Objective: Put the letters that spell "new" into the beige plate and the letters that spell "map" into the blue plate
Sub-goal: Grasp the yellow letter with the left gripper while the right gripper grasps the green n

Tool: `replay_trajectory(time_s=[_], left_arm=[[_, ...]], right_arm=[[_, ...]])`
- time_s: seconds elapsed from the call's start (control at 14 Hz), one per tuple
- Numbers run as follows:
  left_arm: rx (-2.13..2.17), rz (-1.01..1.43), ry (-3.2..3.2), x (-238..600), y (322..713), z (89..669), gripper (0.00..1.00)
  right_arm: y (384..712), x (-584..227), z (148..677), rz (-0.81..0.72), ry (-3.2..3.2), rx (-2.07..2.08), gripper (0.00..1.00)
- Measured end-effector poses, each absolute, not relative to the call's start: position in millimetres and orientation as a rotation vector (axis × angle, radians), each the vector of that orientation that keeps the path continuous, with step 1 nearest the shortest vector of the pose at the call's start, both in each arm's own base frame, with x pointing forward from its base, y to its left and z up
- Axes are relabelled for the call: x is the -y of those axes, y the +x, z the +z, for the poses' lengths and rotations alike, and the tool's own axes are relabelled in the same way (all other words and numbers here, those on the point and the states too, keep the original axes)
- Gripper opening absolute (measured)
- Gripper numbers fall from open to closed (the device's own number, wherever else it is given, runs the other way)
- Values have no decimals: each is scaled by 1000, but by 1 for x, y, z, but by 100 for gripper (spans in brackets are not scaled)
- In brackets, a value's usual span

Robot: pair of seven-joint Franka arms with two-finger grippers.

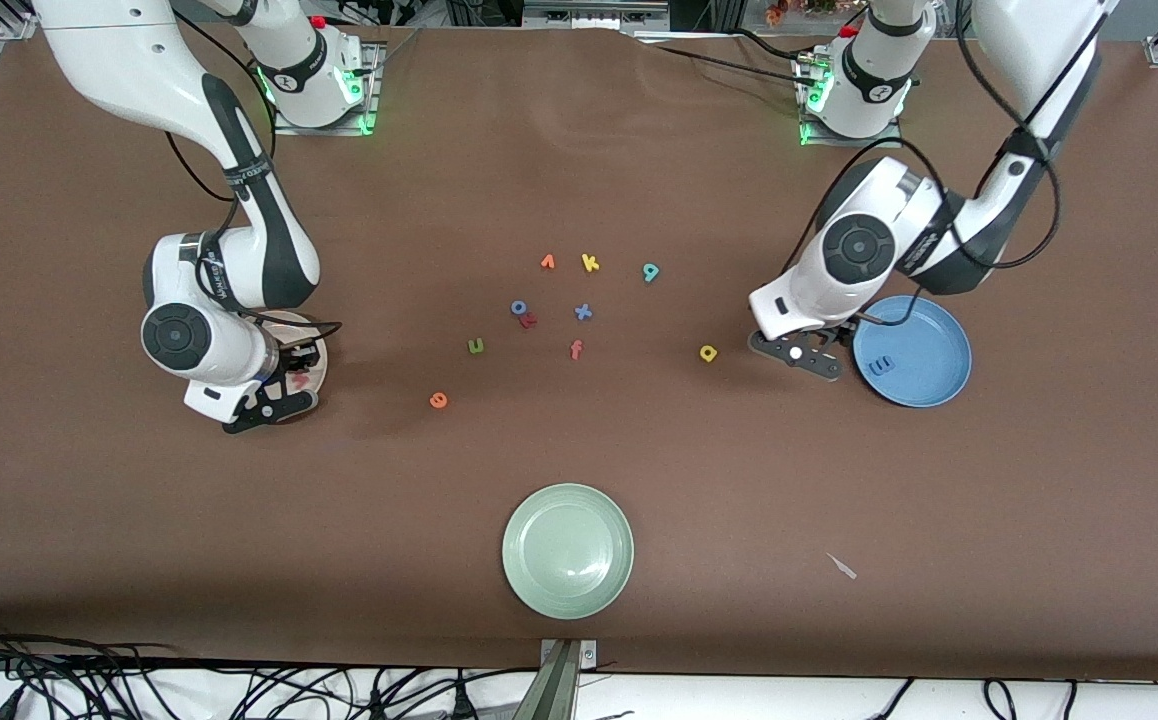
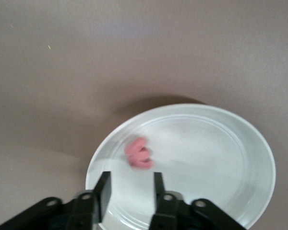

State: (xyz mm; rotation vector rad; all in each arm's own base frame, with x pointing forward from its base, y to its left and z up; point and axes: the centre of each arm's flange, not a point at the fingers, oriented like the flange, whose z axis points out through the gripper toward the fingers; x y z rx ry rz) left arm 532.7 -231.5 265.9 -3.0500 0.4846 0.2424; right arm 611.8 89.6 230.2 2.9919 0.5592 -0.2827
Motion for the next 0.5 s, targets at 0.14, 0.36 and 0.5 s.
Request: replay_trajectory(time_s=[0.14,0.36,0.5], left_arm=[[-343,224,-3122,265,523,243,100],[-290,198,-3165,302,508,212,100],[-303,175,-3149,303,507,196,98]], right_arm=[[616,-101,238,-261,3008,-484,71],[611,-147,243,-239,3047,-327,99],[600,-189,243,-235,3073,-198,100]])
